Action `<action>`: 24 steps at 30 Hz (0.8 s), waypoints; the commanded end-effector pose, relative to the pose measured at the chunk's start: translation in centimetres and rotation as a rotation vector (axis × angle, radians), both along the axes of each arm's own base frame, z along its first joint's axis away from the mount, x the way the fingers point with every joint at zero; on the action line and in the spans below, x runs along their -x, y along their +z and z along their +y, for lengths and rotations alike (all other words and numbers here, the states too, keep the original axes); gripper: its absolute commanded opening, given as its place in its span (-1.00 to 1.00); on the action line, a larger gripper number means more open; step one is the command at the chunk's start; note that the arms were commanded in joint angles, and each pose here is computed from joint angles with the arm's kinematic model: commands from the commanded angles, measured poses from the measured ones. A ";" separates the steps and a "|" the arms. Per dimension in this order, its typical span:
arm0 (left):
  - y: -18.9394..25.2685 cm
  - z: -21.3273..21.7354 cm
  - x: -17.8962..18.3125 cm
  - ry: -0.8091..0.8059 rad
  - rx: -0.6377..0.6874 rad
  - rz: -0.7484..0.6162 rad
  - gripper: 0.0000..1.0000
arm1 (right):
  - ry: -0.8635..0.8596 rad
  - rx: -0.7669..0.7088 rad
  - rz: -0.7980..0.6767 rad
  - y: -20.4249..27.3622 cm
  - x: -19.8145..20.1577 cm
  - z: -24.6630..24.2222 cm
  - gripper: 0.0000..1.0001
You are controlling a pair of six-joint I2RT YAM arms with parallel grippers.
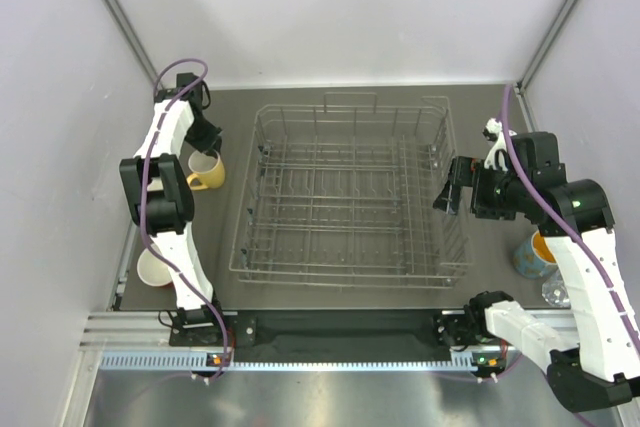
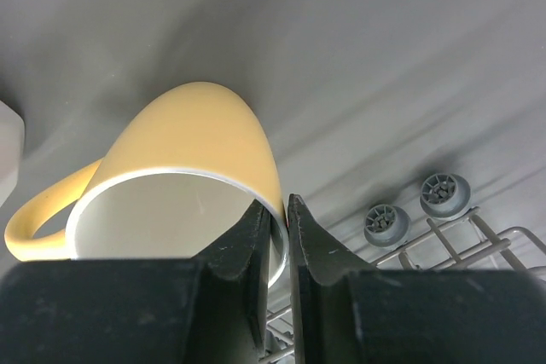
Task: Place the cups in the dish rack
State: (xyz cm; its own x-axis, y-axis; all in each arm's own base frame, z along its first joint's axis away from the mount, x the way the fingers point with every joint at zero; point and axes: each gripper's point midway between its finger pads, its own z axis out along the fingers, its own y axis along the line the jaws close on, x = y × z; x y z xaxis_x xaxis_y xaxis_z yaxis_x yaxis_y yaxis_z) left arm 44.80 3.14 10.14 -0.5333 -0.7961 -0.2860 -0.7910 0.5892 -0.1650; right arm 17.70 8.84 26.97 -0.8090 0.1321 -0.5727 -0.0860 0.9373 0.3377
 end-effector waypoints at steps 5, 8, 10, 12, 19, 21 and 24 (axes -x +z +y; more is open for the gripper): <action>2.2 -0.2 -1.0 -0.018 0.006 -0.073 -1.00 | -0.012 -0.006 -0.034 0.7 -0.5 -0.1 0.99; 3.8 -0.5 -1.6 -0.020 0.021 -0.126 -1.00 | -0.006 -0.003 -0.034 0.7 -0.4 -0.1 1.00; 5.3 -0.6 -1.9 -0.019 0.029 -0.164 -1.00 | -0.003 -0.002 -0.035 0.7 -0.3 -0.1 0.99; 7.1 -0.8 -2.1 -0.016 0.041 -0.209 -1.00 | 0.002 -0.001 -0.033 0.5 -0.2 -0.1 1.00; 15.5 -1.6 -2.8 -0.007 0.068 -0.417 -1.00 | 0.020 0.015 -0.031 0.1 0.1 -0.3 0.99; 18.3 -2.3 -2.6 -0.014 0.108 -0.491 -1.00 | 0.031 0.017 -0.034 0.1 0.1 -0.2 0.99; 22.3 -3.2 -2.1 -0.016 0.153 -0.605 -1.00 | 0.054 0.015 -0.038 0.1 0.0 0.0 0.99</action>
